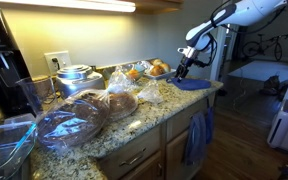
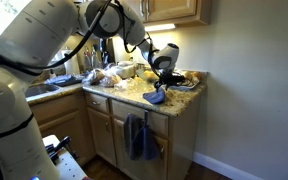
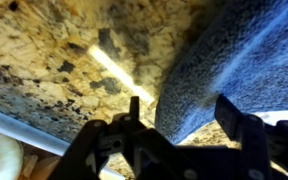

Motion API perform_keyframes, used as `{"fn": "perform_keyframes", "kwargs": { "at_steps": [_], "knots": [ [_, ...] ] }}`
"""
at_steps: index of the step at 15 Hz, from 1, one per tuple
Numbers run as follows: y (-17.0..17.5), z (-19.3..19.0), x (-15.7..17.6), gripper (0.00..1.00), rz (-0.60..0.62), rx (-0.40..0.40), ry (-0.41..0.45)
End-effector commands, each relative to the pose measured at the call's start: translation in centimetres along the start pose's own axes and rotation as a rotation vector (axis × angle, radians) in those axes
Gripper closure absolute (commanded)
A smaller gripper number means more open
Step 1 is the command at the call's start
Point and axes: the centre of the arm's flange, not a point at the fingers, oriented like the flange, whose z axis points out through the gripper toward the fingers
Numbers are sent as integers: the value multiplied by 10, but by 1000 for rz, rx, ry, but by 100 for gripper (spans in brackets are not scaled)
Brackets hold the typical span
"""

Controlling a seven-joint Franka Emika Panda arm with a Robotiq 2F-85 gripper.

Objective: Remove the blue cloth from the countertop and hang it on the drawer

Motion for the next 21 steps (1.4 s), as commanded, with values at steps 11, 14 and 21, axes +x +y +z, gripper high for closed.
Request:
{"fn": "perform_keyframes", "kwargs": {
  "at_steps": [11,14,21],
  "knots": [
    [-3,-18,-8,95,-33,13,29],
    [-15,-39,-5,90,-9,4,17],
    [-54,-96,-12,91,13,37,-37]
  ]
}}
